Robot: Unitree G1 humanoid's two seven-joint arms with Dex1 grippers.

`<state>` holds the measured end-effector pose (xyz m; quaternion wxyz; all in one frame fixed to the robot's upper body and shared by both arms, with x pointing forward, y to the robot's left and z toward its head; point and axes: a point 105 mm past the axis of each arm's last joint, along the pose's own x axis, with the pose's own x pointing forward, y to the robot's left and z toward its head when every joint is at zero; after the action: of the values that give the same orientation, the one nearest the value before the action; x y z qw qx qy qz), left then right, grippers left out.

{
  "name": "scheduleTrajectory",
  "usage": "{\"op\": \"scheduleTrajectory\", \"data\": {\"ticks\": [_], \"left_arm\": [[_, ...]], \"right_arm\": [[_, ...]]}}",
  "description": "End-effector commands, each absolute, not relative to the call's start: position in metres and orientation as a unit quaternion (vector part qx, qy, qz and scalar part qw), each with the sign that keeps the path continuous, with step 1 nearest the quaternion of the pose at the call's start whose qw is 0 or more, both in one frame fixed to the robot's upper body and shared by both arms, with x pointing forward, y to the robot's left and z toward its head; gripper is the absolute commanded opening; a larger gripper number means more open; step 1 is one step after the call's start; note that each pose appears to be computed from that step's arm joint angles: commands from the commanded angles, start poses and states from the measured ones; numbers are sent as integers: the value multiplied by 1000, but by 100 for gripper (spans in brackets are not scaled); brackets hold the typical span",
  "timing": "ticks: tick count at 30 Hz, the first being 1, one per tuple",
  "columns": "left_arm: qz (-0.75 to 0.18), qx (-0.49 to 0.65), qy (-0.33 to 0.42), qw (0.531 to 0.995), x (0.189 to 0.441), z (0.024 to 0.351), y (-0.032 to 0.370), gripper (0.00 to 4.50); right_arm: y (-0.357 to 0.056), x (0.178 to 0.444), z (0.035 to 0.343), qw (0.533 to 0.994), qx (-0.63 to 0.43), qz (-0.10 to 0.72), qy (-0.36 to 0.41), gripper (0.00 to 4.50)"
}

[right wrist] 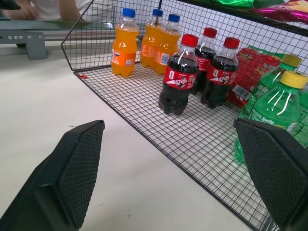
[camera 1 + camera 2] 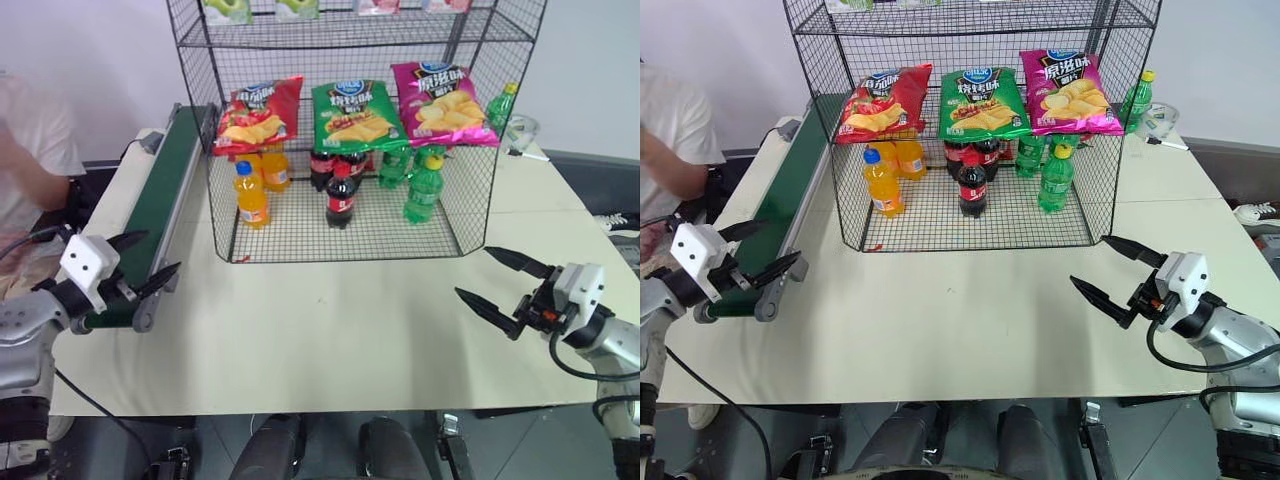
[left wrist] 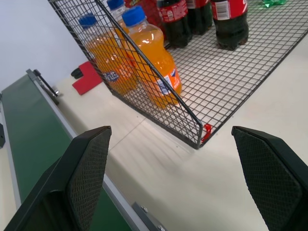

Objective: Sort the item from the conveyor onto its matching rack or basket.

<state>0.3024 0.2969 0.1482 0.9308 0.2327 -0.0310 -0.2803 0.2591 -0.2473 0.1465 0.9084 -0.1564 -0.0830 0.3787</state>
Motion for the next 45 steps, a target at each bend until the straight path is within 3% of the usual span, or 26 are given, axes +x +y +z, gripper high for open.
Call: {"op": "scheduleTrajectory", "data": {"ticks": [1, 45], "left_arm": [[-273, 238, -55, 930, 302, 158, 297, 419], [-267, 232, -44, 934, 271, 141, 289, 419]], "right_arm": [[-247, 260, 162, 902, -180, 379, -104, 450], [-223, 277, 162, 880, -174, 428, -112, 450]]}}
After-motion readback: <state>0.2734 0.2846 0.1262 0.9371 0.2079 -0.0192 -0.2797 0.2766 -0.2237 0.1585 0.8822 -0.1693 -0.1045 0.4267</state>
